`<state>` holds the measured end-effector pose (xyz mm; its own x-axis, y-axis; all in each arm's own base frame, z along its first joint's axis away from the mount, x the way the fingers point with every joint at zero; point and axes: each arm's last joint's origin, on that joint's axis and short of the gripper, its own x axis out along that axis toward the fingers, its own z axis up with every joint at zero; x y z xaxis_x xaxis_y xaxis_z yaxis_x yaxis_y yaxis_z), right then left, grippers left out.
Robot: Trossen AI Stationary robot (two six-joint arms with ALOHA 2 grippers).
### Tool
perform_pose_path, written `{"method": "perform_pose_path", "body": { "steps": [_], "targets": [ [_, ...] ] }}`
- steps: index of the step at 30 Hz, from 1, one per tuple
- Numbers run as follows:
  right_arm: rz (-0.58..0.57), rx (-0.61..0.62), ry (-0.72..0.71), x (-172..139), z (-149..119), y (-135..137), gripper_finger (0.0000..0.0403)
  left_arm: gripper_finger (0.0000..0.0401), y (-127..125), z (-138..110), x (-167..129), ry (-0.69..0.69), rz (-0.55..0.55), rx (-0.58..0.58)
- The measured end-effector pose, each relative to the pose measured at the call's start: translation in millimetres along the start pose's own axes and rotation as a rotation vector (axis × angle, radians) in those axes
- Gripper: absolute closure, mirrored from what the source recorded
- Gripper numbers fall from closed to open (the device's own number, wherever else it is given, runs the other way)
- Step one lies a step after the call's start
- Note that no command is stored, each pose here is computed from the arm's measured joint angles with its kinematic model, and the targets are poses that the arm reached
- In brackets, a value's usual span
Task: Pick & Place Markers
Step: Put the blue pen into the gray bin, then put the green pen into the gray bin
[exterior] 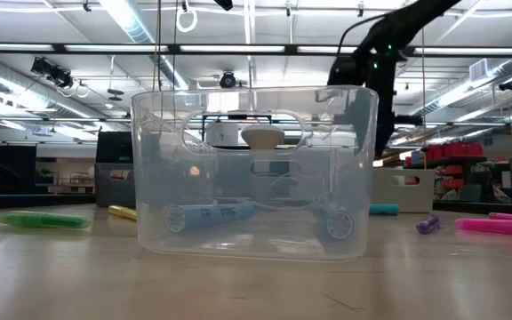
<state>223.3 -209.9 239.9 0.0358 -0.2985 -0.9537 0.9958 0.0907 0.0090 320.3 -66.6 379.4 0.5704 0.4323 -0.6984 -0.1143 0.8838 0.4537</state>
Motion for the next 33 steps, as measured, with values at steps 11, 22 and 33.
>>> {"method": "perform_pose_path", "body": {
  "steps": [11, 22, 33],
  "targets": [
    [0.003, 0.022, -0.008, 51, -16, -1, 0.039, 0.0259, 0, 0, 0, -0.002, 0.0, -0.001],
    [-0.01, -0.006, 0.046, 79, -17, 7, 0.0381, 0.0259, 0, 0, 0, -0.003, 0.0, -0.002],
    [0.013, -0.034, 0.021, 75, -15, 7, 0.027, 0.0259, 0, 1, 0, -0.007, 0.009, 0.003]
  ]
}}
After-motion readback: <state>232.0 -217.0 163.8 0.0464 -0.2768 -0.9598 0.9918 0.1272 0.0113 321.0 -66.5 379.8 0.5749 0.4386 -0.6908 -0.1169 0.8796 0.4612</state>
